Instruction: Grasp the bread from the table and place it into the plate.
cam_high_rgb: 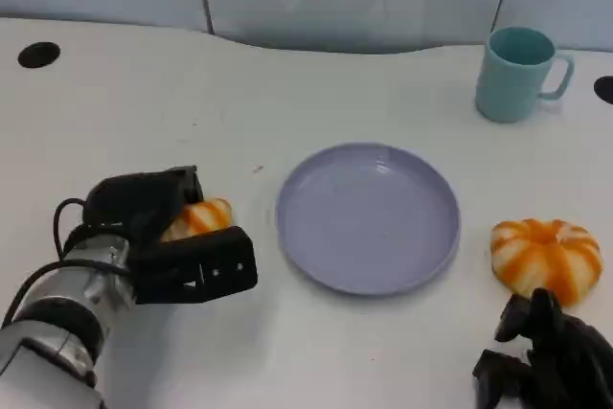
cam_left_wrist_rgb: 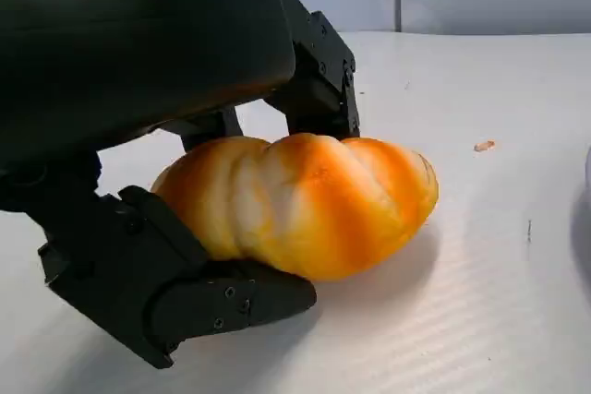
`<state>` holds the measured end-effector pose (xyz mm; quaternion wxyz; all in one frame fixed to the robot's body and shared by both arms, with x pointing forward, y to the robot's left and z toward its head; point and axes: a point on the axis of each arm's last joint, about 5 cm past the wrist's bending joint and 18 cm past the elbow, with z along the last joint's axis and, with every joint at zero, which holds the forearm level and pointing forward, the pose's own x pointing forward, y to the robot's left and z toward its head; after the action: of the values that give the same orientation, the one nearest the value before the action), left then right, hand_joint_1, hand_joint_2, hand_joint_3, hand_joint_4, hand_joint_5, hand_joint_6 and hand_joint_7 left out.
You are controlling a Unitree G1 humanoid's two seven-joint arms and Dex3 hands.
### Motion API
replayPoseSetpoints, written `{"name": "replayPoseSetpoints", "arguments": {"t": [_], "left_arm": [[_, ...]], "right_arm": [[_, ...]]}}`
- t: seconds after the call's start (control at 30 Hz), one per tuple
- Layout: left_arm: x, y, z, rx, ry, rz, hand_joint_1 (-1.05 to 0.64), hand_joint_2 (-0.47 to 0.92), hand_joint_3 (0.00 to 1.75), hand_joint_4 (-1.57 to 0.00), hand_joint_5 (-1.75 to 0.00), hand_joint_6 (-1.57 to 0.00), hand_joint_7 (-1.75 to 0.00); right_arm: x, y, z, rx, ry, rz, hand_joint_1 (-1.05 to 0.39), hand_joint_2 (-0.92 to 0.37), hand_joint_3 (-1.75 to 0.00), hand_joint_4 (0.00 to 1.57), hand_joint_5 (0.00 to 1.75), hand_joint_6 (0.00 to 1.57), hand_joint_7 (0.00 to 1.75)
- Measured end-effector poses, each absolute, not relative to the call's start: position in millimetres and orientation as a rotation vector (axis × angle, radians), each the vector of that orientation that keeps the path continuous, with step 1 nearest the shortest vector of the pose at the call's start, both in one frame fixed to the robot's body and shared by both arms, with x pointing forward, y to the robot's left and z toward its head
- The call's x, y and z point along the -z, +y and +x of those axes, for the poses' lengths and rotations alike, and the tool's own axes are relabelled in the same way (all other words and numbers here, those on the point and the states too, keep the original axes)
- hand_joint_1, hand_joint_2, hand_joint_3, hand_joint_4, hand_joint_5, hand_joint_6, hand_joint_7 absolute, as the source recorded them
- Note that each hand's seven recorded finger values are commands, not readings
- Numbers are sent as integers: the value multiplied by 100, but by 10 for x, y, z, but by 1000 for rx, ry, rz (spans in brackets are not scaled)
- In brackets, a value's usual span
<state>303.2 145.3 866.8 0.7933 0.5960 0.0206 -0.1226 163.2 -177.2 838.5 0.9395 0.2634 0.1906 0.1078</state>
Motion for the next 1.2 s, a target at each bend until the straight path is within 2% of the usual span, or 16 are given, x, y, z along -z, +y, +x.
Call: {"name": "replayPoseSetpoints", "arguments": {"t": [0.27,0.3,0.4,0.5,0.9,0.93,1.0,1.13,1.2], "left_arm": [[-8668,1453,3032,264,44,1281,-23,64,110,-71,-175,-52,-158],[-8668,1453,3032,264,44,1281,-21,65,101,-74,-175,-51,-168],[-8647,1450,3012,220,-15,1269,-20,67,95,-76,-175,-50,-174],[-8645,1444,3007,188,-59,1258,-20,67,94,-76,-175,-50,-175],[-8647,1440,3006,191,-67,1252,-20,70,92,-76,-175,-49,-175],[-8647,1440,3006,191,-67,1252,-16,61,90,-80,-175,-55,-175],[-8700,1371,3036,190,-133,1203,-14,56,90,-82,-175,-59,-175],[-9081,1054,3235,167,-401,1080,-14,53,91,-83,-175,-60,-175],[-9210,978,3292,159,-464,1059,-14,53,91,-83,-175,-60,-175]], "right_arm": [[-8385,-1772,1632,-220,389,538,-47,-92,-47,124,137,114,122],[-8385,-1772,1632,-220,389,538,-47,-92,-48,124,136,114,122],[-8382,-1773,1641,-224,387,541,-47,-92,-49,123,136,114,121],[-8379,-1770,1659,-231,386,544,-47,-92,-49,124,135,114,121],[-8378,-1769,1667,-233,385,546,-47,-92,-48,125,133,115,119],[-8378,-1769,1667,-233,385,546,-46,-92,-50,125,133,115,119],[-8379,-1765,1669,-229,383,535,-45,-92,-52,125,134,116,119],[-8392,-1710,1711,-235,381,516,-45,-92,-52,125,134,116,119],[-8390,-1699,1710,-236,380,519,-45,-92,-52,124,134,116,119]]}}
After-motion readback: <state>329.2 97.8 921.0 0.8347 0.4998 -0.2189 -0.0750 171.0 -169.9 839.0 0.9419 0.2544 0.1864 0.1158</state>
